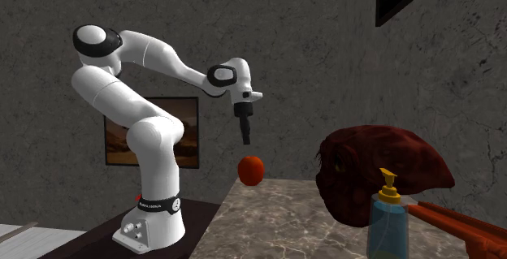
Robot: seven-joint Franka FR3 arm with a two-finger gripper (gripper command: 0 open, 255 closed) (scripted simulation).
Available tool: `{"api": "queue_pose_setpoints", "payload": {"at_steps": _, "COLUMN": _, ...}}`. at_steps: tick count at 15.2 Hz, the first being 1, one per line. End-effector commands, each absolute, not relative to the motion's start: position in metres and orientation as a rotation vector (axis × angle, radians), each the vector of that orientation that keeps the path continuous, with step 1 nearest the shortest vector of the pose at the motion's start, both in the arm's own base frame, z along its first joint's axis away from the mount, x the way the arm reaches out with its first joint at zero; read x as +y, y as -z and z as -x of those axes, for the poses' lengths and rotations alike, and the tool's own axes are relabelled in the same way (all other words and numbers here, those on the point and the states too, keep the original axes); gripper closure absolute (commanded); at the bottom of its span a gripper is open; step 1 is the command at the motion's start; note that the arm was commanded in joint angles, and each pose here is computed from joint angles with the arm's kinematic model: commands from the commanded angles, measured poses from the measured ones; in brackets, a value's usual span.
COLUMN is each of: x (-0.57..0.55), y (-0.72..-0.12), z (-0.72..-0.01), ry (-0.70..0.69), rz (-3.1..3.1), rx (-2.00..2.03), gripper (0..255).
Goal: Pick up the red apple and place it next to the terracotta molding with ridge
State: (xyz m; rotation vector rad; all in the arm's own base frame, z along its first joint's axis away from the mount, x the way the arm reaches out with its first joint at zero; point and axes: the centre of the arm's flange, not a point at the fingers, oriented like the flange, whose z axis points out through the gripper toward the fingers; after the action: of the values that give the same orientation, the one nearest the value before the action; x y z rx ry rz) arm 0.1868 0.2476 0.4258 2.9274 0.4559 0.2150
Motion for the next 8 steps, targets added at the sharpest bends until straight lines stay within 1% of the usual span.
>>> {"api": "queue_pose_setpoints", "payload": {"at_steps": 1, "x": 0.248, "y": -0.415, "z": -0.188, "ry": -0.216, "rz": -2.927, "rx": 0.458, "gripper": 0}}
{"api": "queue_pose_setpoints", "payload": {"at_steps": 5, "x": 0.246, "y": -0.397, "z": -0.191, "ry": -0.216, "rz": -2.927, "rx": 0.458, "gripper": 0}}
{"api": "queue_pose_setpoints", "payload": {"at_steps": 8, "x": 0.246, "y": -0.397, "z": -0.191, "ry": -0.216, "rz": -2.927, "rx": 0.458, "gripper": 0}}
